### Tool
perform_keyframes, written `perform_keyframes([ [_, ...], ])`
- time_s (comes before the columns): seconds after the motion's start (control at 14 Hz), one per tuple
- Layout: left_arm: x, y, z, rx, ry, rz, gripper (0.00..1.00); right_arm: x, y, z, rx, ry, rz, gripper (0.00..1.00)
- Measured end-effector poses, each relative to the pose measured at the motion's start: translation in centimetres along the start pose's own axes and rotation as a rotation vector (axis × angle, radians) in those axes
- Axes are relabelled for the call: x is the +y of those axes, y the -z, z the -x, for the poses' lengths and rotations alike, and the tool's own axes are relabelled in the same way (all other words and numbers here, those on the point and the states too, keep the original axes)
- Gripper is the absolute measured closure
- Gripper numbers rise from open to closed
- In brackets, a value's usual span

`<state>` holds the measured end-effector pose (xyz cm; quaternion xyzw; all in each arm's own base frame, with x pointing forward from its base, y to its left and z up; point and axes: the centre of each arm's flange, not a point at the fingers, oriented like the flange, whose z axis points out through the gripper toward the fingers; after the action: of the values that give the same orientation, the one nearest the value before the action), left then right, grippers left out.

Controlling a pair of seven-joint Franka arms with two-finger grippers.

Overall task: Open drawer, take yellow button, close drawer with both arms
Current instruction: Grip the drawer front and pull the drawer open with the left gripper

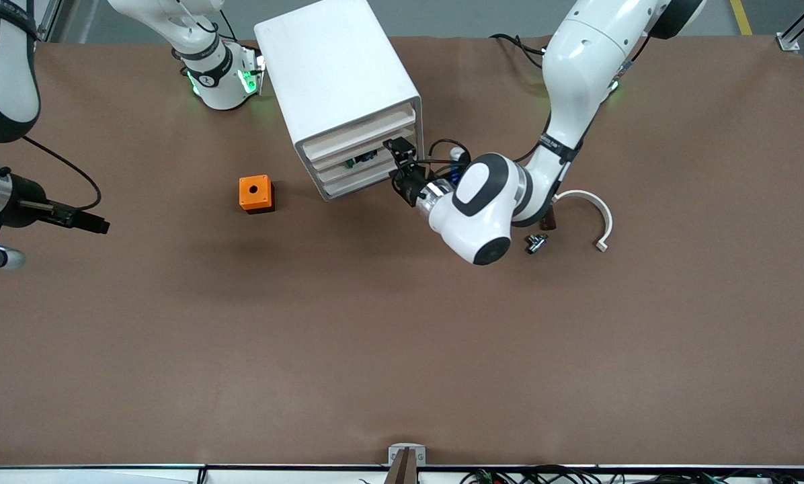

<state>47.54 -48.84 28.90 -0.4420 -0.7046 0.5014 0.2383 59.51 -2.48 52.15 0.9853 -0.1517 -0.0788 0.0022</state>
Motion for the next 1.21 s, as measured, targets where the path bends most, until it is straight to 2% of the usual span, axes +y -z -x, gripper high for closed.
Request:
perform_keyframes([
  [0.21, -0.2, -1.7, 0.2, 0.012, 0.016, -0.071, 0.28, -1.0, -0.1, 0.3, -0.004, -0.03, 0.004, 0.0],
  [0.29, -0.1, -2.2, 0.2, 0.018, 0.023, -0.082, 0.34, -1.0, -0.1, 0.3, -0.005, -0.036, 0.004, 0.0],
  [0.57, 0.8, -4.6, 0.2, 0.055, 0.101, -0.098, 0.39, -0.9, -0.1, 0.3, -0.007, -0.04, 0.005, 0.0],
  [0.71, 1.2, -5.5, 0.2, 0.067, 0.118, -0.103, 0.6, -0.9, -0.1, 0.3, -0.007, -0.041, 0.005, 0.0],
  [0.86, 1.1, -5.6, 0.2, 0.068, 0.121, -0.103, 0.63, -0.9, -0.1, 0.3, -0.007, -0.041, 0.005, 0.0],
  [1.0, 0.7, -5.5, 0.4, 0.073, 0.124, -0.116, 0.86, -0.9, -0.1, 0.3, -0.007, -0.045, 0.005, 0.0],
  [1.21, 0.9, -4.7, 0.3, 0.064, 0.128, -0.11, 0.86, -0.9, -0.1, 0.3, -0.008, -0.046, 0.005, 0.0],
])
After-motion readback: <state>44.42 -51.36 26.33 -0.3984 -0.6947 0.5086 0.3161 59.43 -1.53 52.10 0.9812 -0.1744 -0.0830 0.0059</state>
